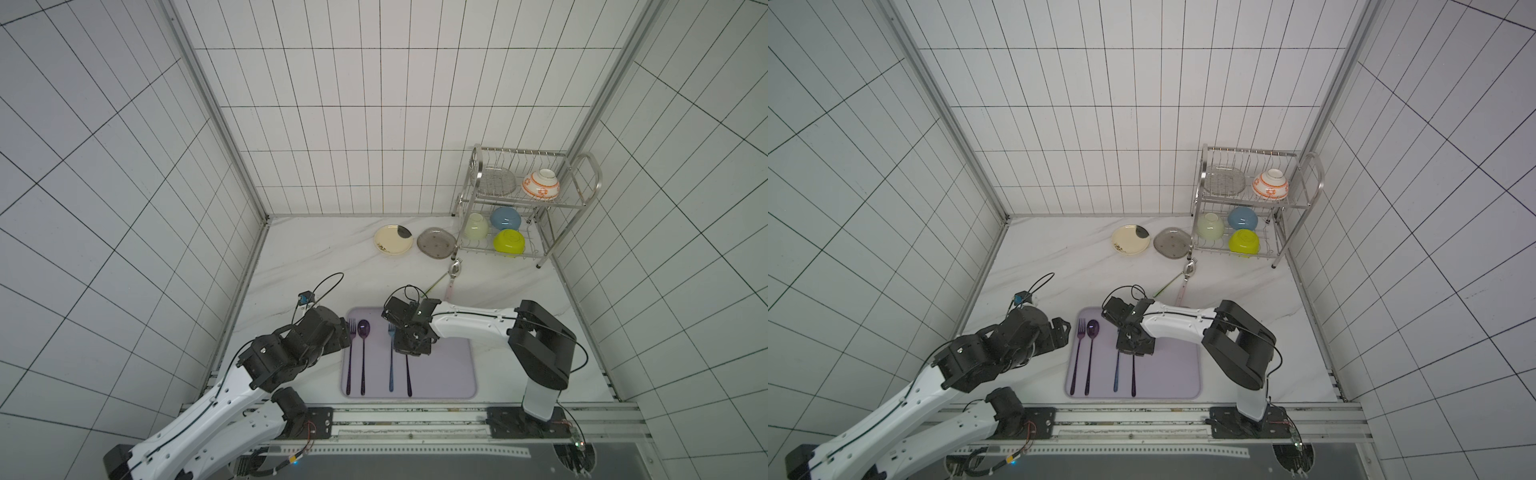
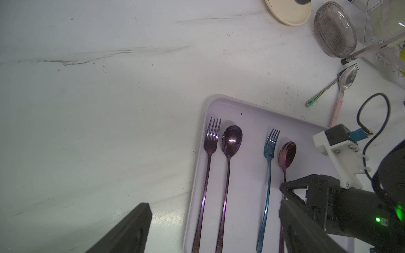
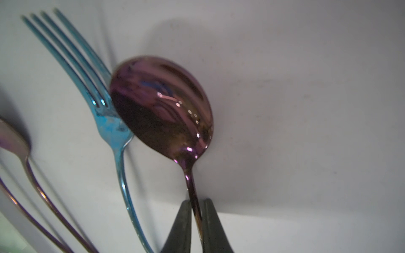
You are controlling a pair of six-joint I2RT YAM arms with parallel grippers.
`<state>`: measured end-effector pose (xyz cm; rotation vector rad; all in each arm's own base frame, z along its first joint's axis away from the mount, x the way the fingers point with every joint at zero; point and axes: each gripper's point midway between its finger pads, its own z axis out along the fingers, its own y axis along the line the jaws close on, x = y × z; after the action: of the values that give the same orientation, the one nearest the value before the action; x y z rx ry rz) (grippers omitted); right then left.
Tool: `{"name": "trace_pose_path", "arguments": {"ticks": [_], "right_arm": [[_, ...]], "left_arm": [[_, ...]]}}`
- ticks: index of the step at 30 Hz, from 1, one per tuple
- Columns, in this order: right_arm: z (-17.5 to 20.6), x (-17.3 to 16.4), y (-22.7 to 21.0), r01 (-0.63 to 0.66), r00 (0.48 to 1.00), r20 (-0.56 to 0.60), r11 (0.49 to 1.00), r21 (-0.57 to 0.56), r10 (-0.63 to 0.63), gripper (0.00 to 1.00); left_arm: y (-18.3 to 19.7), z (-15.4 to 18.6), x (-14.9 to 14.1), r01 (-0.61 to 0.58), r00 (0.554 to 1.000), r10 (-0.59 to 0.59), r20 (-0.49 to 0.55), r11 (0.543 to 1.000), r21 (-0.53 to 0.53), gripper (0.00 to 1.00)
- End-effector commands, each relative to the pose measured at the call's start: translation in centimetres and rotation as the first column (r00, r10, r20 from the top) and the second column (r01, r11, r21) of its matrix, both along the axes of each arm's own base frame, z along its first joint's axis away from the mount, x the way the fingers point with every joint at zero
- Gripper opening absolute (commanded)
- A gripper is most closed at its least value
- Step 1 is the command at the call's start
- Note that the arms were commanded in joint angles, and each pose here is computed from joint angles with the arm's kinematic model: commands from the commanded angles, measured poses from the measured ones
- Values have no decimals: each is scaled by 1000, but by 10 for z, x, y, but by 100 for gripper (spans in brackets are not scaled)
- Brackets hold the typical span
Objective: Set the spoon and fork side by side
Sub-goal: Adjust the spoon on the tray.
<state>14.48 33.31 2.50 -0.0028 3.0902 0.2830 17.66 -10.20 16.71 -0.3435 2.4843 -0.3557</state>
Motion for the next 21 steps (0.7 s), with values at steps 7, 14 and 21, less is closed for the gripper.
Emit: {"name": "trace_pose_path", "arguments": {"ticks": [7,14,21], "right_arm": [[-12,-5,-8,62,997,-37,997,-42,-64,10],[-10,-4,-11,22,999,-31,997,-70,-24,10],[-10,-9,-14,-102,994,-37,987,-123,98,10]], "left_arm": [[-2,2,0,18,1000,-17,23,1000,-7,93],[-2,2,0,18,1000,-18,25,1000,-5,93],[-1,2,0,15,1000,-15,28,1000,-4,93]]}}
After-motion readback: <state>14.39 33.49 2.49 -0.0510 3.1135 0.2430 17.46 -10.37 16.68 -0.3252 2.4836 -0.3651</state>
